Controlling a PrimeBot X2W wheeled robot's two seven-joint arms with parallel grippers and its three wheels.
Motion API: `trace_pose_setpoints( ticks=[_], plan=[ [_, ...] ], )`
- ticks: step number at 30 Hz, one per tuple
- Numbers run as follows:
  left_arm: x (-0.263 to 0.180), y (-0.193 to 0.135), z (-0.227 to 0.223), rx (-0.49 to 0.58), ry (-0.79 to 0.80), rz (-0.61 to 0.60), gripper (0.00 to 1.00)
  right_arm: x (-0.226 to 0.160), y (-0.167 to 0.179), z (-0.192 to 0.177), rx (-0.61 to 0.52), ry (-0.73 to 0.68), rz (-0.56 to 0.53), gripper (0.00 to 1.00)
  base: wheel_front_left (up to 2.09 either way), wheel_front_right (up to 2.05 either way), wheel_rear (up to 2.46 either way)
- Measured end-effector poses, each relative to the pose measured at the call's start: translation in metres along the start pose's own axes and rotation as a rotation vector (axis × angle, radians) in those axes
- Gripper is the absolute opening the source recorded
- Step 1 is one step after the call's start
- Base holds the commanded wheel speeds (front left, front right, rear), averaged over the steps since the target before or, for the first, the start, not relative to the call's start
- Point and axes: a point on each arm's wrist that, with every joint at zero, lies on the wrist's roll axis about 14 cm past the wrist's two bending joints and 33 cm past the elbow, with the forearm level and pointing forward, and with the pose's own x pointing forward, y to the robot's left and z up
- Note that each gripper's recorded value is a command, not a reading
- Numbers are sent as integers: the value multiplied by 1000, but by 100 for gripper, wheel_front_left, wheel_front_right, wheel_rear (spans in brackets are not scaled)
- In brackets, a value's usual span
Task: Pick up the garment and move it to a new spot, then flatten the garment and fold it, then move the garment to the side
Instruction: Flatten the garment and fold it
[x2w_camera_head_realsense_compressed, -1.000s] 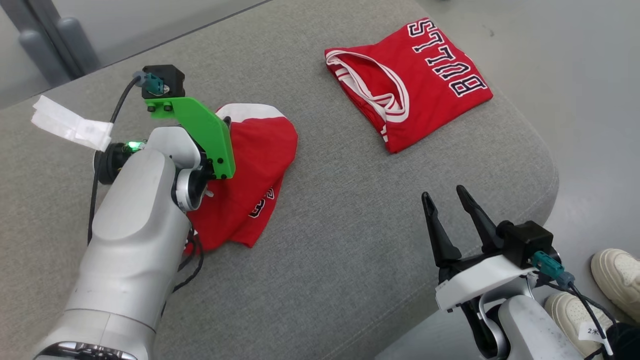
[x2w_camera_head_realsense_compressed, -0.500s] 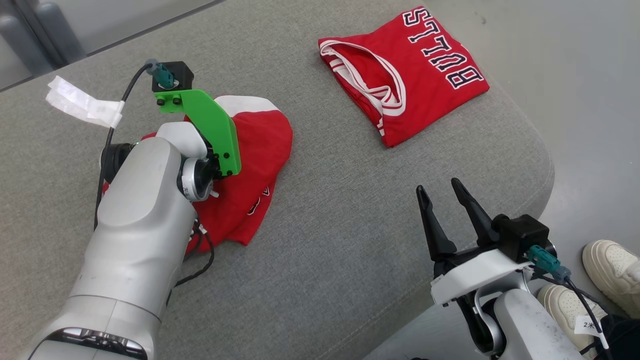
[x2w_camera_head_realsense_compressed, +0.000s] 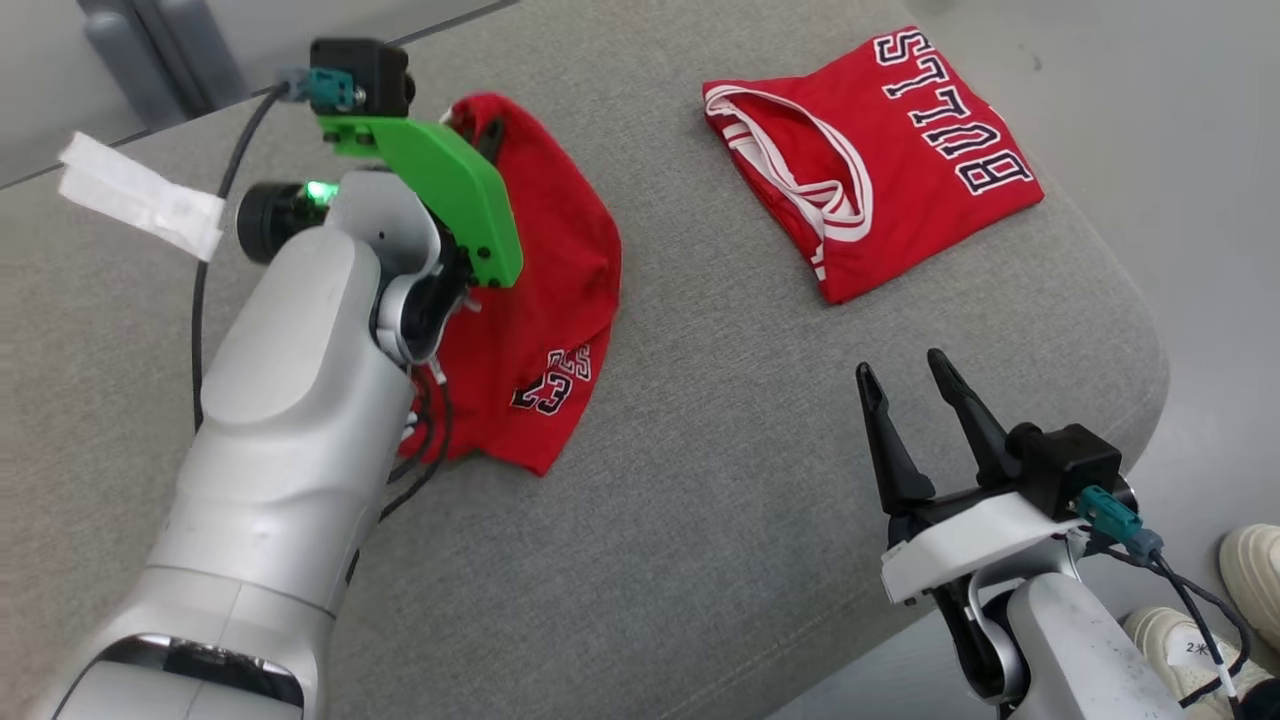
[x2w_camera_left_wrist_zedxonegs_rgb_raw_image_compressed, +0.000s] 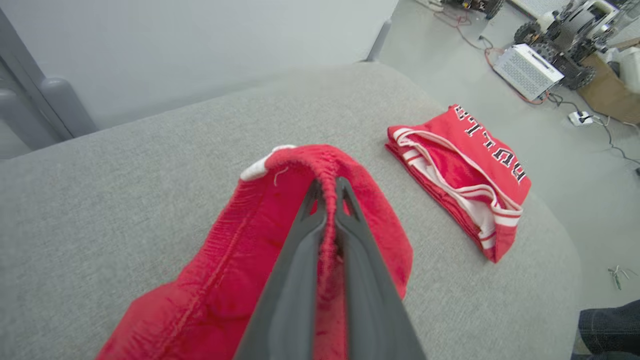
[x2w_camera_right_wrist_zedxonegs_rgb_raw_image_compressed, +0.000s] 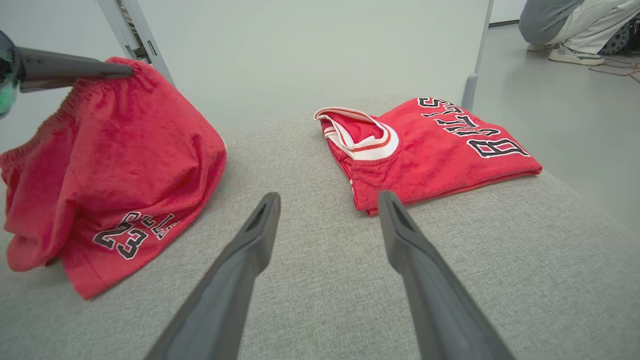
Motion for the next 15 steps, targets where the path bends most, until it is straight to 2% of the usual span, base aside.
trace_pose_setpoints(
  ticks=[6,9,12,15],
  plan=[
    [-29,-31,98,79,-321,-93,0,6,13,2,-2,-10,53,100,0,0,0],
    [-50,-48,131,115,-437,-139,0,9,18,3,-4,-13,78,100,0,0,0],
    [-68,-57,143,156,-482,-160,0,12,26,2,0,-13,102,100,0,0,0],
    [-77,-50,118,177,-431,-144,0,16,35,1,4,-9,132,100,0,0,0]
  ],
)
